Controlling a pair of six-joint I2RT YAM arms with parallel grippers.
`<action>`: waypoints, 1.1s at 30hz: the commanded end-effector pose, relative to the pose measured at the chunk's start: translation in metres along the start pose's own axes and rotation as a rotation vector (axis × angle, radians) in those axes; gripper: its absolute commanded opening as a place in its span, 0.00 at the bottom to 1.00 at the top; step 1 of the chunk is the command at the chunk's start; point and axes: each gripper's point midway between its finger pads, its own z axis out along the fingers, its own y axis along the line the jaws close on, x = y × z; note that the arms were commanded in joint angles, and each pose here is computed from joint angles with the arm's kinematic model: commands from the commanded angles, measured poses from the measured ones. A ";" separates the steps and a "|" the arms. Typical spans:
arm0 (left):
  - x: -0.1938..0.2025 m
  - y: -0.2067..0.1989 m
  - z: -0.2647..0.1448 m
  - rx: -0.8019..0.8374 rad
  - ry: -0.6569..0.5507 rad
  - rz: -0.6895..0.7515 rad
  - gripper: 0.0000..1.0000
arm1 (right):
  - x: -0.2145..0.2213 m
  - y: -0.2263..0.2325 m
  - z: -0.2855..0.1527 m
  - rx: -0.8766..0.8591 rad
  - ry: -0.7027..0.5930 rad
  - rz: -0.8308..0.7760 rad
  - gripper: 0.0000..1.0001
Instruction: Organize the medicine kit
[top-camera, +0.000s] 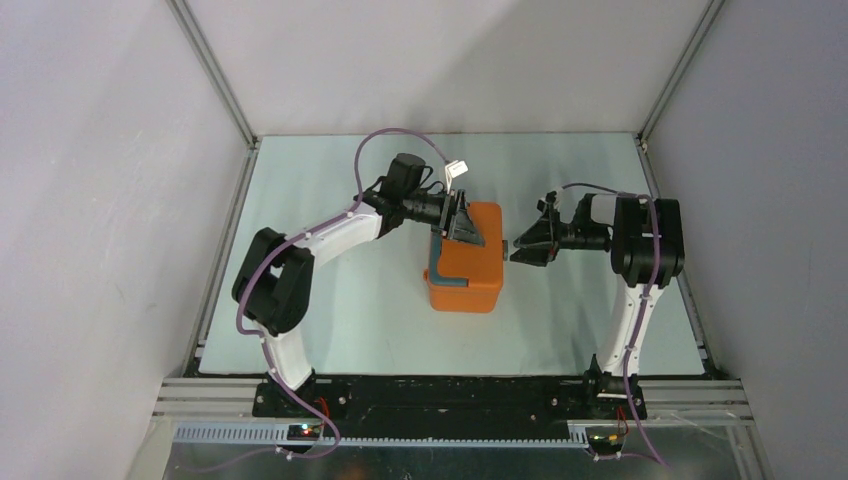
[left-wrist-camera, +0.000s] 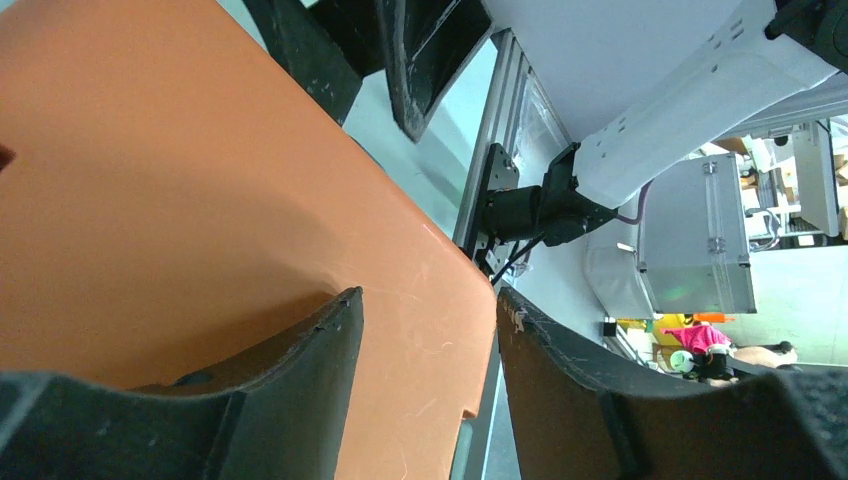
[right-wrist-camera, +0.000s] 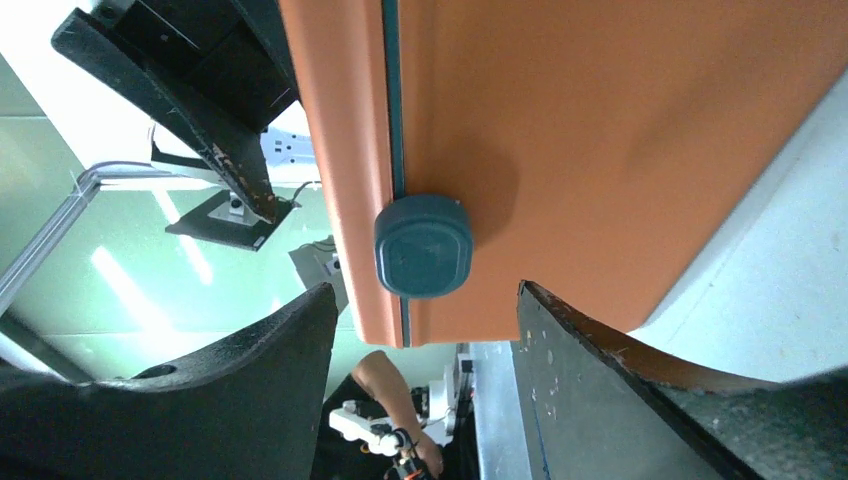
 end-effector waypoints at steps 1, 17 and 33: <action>0.064 0.055 0.015 -0.159 0.148 -0.200 0.61 | -0.012 0.022 -0.010 -0.055 -0.078 -0.069 0.71; 0.065 0.059 0.016 -0.165 0.149 -0.207 0.60 | -0.008 0.021 0.013 -0.072 -0.007 -0.056 0.27; 0.069 0.062 0.021 -0.160 0.165 -0.225 0.59 | -0.004 0.005 0.037 -0.067 0.065 0.001 0.22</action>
